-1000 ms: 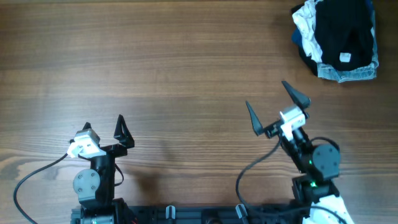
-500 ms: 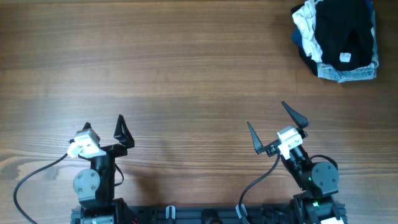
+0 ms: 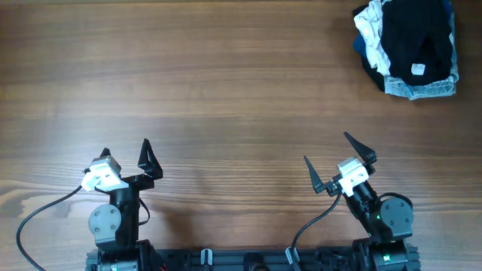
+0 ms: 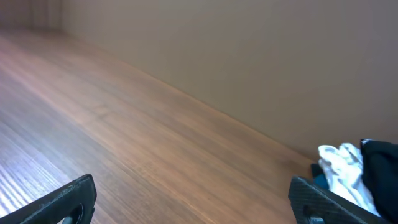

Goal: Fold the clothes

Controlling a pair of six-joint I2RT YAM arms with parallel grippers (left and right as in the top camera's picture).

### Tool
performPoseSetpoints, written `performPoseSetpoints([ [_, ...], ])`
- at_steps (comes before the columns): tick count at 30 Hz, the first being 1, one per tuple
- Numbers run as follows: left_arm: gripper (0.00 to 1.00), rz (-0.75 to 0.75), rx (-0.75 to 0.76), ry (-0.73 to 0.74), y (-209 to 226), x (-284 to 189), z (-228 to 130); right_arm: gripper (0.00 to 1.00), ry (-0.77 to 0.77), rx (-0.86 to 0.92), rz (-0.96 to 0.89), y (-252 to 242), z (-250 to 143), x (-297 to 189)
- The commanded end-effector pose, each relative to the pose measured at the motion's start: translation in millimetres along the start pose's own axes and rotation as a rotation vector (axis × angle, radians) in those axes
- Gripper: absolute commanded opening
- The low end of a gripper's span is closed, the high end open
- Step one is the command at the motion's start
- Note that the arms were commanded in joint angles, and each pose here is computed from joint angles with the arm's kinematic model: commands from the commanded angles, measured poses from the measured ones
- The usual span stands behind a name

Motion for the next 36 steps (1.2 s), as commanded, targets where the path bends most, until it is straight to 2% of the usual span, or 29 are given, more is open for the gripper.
performPoseSetpoints([
  [1,1.0,0.008,-0.001,0.003,0,0,-2,1.0,-0.014,-0.016,0.031,-1,1,-3],
  [7,1.0,0.008,-0.001,0.003,0,0,-2,1.0,0.033,-0.045,0.034,-1,-6,-3],
  [14,1.0,0.008,-0.001,0.003,0,0,-2,1.0,-0.055,-0.087,0.0,-1,6,-9],
  [36,1.0,0.008,-0.001,0.003,0,0,-2,1.0,-0.053,-0.087,0.0,-1,6,-9],
])
Point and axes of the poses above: each gripper's point midway between its finger pads, its own x axis out along the fingers, its own y axis along the line the jaws close on, z = x × y, the point moved 10 cm from there along -x, back along the fingers, and after that the axes turned 14 degrees about x, right-handed, at the moved point
